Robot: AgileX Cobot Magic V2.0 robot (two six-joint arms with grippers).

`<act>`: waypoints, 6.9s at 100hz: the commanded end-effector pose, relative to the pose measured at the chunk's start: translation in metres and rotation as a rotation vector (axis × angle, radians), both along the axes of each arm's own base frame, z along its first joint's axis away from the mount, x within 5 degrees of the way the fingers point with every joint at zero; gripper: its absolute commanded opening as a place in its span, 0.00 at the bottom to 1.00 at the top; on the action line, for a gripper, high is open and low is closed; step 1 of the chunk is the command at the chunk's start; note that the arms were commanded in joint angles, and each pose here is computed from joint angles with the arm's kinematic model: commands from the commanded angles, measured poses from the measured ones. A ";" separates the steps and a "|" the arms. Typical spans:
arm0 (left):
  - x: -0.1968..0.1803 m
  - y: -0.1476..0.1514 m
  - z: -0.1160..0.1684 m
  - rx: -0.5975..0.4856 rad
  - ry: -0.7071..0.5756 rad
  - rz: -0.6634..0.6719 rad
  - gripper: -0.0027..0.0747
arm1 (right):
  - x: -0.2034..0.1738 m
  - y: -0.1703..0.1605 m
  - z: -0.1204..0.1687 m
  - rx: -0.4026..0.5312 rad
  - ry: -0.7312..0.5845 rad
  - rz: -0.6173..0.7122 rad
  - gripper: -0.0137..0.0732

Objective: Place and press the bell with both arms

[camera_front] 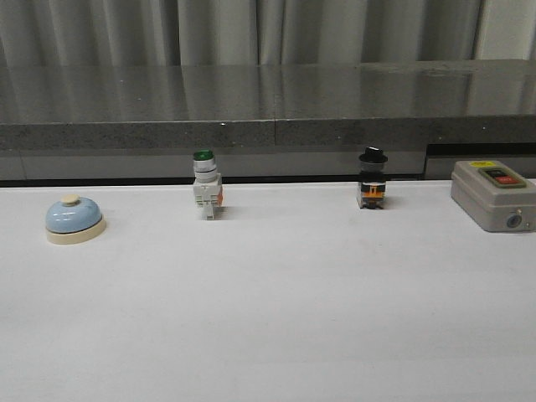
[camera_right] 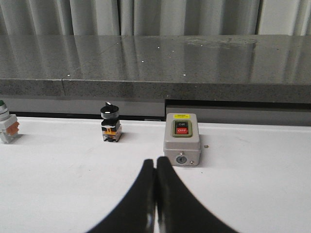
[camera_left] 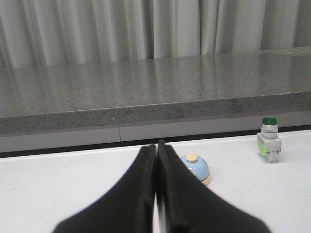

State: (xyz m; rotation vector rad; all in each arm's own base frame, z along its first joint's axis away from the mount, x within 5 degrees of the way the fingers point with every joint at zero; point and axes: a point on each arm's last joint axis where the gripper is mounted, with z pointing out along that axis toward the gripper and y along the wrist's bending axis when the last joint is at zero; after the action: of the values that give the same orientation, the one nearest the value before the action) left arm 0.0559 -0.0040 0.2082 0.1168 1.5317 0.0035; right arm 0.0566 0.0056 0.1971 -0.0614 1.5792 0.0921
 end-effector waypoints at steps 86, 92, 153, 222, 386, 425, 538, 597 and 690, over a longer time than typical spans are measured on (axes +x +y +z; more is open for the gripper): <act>0.007 -0.001 0.090 -0.089 0.123 -0.007 0.01 | -0.002 -0.001 0.014 -0.008 -0.122 -0.006 0.09; 0.014 -0.002 0.108 -0.083 0.193 -0.006 0.01 | -0.002 -0.001 0.014 -0.008 -0.122 -0.006 0.09; 0.157 -0.014 0.150 -0.044 0.692 0.014 0.01 | -0.002 -0.001 0.014 -0.008 -0.122 -0.006 0.09; 0.189 -0.018 0.141 -0.027 0.723 0.004 0.87 | -0.002 -0.001 0.014 -0.008 -0.122 -0.006 0.09; 0.362 -0.073 -0.018 0.135 1.138 -0.059 0.45 | -0.002 -0.001 0.014 -0.008 -0.122 -0.006 0.09; 0.349 -0.083 0.031 0.108 1.052 -0.090 0.25 | -0.002 -0.001 0.014 -0.008 -0.122 -0.006 0.09; 0.268 -0.279 -0.013 0.411 1.050 -0.566 0.26 | -0.002 -0.001 0.014 -0.008 -0.122 -0.006 0.09; 0.263 -0.277 0.007 0.363 1.031 -0.572 0.90 | -0.002 -0.001 0.014 -0.008 -0.122 -0.006 0.09; 0.188 -0.068 0.099 -0.059 0.659 -0.167 0.90 | -0.002 -0.001 0.014 -0.008 -0.122 -0.006 0.09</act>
State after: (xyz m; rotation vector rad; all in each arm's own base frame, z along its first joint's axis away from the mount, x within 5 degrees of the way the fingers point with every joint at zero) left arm 0.2604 -0.0932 0.2836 0.3291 2.3284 -0.2168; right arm 0.0566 0.0056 0.1973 -0.0614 1.5775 0.0922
